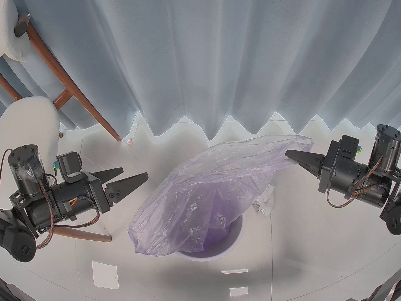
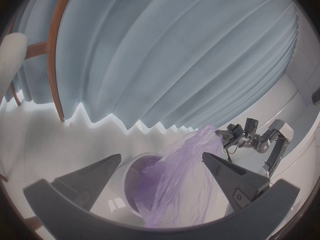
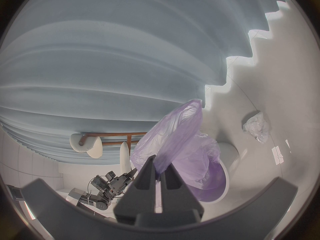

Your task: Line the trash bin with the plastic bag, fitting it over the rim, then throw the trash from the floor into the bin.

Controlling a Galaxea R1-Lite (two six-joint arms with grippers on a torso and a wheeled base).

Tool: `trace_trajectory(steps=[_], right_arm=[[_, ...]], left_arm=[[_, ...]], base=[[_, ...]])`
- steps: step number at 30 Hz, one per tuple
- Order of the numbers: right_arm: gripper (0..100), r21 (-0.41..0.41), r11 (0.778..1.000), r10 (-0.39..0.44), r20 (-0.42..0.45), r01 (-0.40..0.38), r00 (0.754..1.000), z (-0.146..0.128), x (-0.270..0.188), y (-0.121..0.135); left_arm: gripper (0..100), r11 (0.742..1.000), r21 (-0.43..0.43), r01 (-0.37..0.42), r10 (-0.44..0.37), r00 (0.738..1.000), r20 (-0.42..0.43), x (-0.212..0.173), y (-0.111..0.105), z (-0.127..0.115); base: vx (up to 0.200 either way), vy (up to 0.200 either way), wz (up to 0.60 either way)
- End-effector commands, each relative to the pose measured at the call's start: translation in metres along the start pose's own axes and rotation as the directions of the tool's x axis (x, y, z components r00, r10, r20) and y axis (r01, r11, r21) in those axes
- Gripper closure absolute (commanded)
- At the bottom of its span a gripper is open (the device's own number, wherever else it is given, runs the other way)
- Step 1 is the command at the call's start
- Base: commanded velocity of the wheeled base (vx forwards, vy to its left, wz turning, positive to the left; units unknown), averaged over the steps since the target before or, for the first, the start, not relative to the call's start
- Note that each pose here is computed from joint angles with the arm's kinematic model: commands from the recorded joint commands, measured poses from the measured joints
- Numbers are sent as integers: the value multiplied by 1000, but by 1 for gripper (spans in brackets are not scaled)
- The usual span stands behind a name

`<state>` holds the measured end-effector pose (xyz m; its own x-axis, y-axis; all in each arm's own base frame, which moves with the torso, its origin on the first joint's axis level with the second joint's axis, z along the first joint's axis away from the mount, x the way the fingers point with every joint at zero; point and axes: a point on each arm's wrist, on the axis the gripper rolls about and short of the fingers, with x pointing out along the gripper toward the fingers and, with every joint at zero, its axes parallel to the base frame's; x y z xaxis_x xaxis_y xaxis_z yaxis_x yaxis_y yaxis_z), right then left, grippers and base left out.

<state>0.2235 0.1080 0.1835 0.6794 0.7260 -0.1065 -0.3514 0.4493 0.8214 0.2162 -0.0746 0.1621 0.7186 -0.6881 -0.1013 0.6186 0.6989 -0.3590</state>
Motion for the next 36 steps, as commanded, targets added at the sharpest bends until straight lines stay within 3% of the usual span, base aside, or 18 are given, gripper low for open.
trace_trajectory(steps=[1,3,4,7,16,29,30,36], right_arm=[[100,-3,1000,8,4,-8,1000,0,-1,2],[100,-2,1000,7,4,-7,1000,0,-1,2],[100,1,1000,3,2,-3,1000,0,-1,1],[100,17,1000,-3,-2,3,1000,-1,-1,0],[100,29,1000,-3,-4,3,1000,-1,-1,0],[100,27,1000,1,1,-1,1000,0,-2,2],[100,27,1000,0,2,0,1000,0,-2,2],[100,21,1000,-12,-9,12,1000,-3,-2,-2]], left_arm=[[0,1000,-13,-22,22,999,-48,6,8,-9],[0,1000,-11,-24,24,998,-50,6,9,-10],[0,999,0,-33,33,993,-111,12,16,-25],[0,999,13,-32,34,986,-164,14,18,-39],[0,1000,-2,26,-26,977,-211,9,15,-48],[0,1000,0,-11,11,959,-283,29,32,-68],[100,1000,-6,-6,4,954,-299,28,30,-74],[100,1000,0,-10,10,955,-298,30,27,-75]], base=[[0,0,0],[0,0,0],[0,0,0],[0,0,0],[0,0,0],[0,0,0],[0,0,0],[0,0,0]])
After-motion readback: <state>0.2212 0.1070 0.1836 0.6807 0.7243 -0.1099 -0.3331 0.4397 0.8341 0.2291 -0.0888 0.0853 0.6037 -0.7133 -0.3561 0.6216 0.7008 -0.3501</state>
